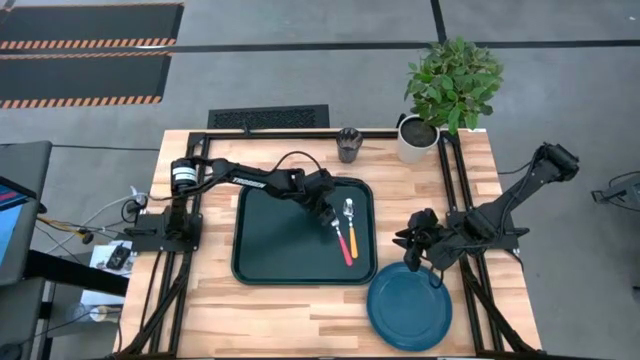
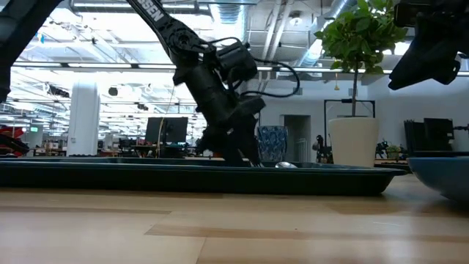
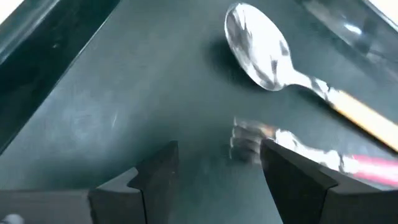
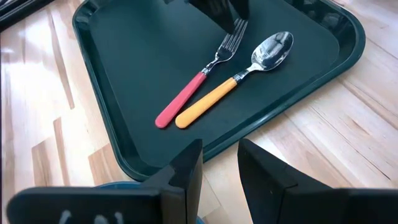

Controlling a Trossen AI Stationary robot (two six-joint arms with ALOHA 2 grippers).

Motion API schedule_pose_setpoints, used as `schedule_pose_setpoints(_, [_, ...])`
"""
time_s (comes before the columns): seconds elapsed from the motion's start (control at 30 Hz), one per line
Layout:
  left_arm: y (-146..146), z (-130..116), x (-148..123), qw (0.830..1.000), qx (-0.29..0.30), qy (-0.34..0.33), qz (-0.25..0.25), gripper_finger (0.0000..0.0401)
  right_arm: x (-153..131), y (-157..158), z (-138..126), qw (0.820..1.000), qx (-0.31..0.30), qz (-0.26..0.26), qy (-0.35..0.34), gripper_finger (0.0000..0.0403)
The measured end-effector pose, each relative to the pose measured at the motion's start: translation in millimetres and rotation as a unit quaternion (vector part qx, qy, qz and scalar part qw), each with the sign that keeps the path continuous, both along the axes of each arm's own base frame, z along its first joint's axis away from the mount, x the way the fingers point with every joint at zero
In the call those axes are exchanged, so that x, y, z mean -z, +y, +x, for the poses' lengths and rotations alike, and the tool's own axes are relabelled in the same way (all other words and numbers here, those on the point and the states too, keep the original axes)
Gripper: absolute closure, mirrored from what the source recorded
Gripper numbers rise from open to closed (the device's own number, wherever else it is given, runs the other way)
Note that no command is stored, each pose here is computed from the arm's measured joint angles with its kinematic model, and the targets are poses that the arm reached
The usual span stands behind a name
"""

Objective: Pick and place plate/cup/fork/spoon on tray
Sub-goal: Put the fork on the black serving tray

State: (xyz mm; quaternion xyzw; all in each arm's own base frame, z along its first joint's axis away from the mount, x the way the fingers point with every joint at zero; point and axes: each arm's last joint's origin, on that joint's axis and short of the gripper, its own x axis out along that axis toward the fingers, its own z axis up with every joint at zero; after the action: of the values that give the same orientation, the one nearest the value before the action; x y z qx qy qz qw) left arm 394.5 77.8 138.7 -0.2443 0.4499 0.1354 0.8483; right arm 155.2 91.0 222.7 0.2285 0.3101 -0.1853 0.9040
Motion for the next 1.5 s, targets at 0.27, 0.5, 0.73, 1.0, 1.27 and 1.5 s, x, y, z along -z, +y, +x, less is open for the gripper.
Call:
schedule_pose_setpoints(0.27, [0, 3, 6, 1.0, -0.006, 0.0, -0.003, 0.0227, 0, 0, 0, 1.0, -0.001, 0.001, 0.0, 0.0276])
schedule_pose_setpoints(0.5, [1, 3, 6, 1.0, -0.002, -0.002, -0.014, 0.0309, 0, 0, 0, 1.0, -0.001, 0.0, 0.001, 0.0276])
schedule_pose_setpoints(0.73, [1, 5, 3, 0.999, 0.006, -0.016, -0.028, 0.0376, 0, 0, 0, 1.0, -0.001, 0.0, 0.001, 0.0276])
schedule_pose_setpoints(1.0, [3, 5, 2, 0.997, 0.03, -0.025, -0.06, 0.0391, 0, 0, 0, 1.0, -0.001, -0.001, 0.001, 0.0276])
schedule_pose_setpoints(1.27, [20, -2, -12, 0.994, 0.093, -0.013, -0.058, 0.0392, 1, 0, -1, 1.0, -0.001, -0.003, 0.005, 0.0276])
schedule_pose_setpoints(1.5, [29, 2, -39, 0.984, 0.178, 0.012, -0.017, 0.0393, 1, -1, -2, 1.0, -0.001, -0.007, 0.011, 0.0276])
